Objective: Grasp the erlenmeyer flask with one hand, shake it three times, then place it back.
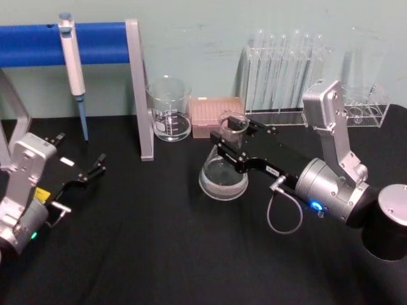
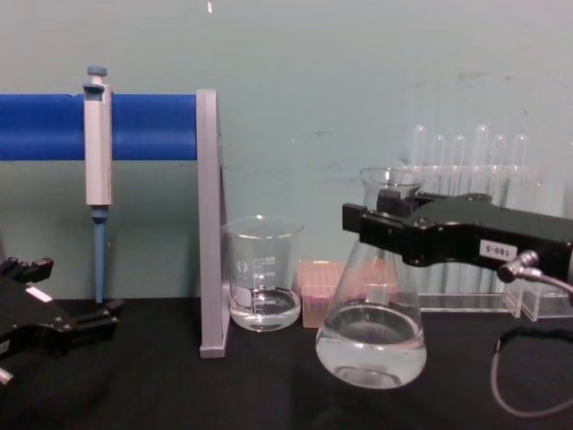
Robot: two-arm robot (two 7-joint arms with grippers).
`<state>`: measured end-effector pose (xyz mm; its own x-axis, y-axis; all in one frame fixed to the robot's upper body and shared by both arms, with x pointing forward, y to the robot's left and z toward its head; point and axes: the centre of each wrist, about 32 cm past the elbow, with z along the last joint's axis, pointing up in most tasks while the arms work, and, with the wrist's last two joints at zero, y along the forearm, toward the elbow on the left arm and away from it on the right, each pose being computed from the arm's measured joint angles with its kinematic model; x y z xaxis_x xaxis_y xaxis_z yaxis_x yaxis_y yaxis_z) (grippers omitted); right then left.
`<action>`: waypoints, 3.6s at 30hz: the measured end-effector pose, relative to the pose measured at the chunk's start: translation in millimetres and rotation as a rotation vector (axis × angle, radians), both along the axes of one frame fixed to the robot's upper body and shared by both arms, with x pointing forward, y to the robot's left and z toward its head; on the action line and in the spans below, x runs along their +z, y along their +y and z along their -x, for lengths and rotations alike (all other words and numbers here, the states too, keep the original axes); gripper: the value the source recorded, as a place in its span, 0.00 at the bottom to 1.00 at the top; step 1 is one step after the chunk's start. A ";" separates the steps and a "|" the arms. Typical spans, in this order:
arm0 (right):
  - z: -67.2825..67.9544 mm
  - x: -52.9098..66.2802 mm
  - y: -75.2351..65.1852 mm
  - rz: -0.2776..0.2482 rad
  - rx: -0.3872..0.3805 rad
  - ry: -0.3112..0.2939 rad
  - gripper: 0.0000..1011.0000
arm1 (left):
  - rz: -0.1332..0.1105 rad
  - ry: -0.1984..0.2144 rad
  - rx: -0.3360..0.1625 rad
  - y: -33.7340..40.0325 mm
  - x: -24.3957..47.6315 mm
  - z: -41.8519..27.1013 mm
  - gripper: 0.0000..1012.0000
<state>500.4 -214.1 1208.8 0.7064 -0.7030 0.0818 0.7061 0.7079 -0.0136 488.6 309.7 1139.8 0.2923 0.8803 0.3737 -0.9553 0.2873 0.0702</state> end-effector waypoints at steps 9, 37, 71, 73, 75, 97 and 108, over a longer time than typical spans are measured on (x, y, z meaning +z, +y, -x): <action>-4.0 -7.8 1.1 0.006 0.004 0.020 0.45 | 0.000 0.000 0.000 0.0 0.0 0.0 0.99; -10.4 -35.8 2.5 0.026 0.018 0.067 0.45 | 0.000 0.000 0.000 0.0 0.0 0.0 0.99; -12.2 -51.8 5.0 0.045 0.006 0.111 0.45 | 0.000 0.000 0.000 0.0 0.0 0.0 0.99; -12.4 -51.5 5.0 0.049 0.005 0.110 0.45 | 0.000 0.000 0.000 0.0 0.0 0.0 0.99; -12.5 -51.3 5.1 0.052 0.004 0.108 0.45 | 0.000 0.000 0.000 0.0 0.0 0.0 0.99; -12.2 -51.7 4.6 0.055 0.003 0.114 0.75 | 0.000 0.000 0.000 0.0 0.0 0.0 0.99; -12.2 -51.6 4.6 0.054 0.003 0.113 0.99 | 0.000 0.000 0.000 0.0 0.0 0.0 0.99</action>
<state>512.6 -209.4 1157.1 0.7155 -0.6975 0.0388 0.6957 0.7063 -0.1312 488.6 309.7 1139.8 0.2922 0.8803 0.3738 -0.9553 0.2873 0.0703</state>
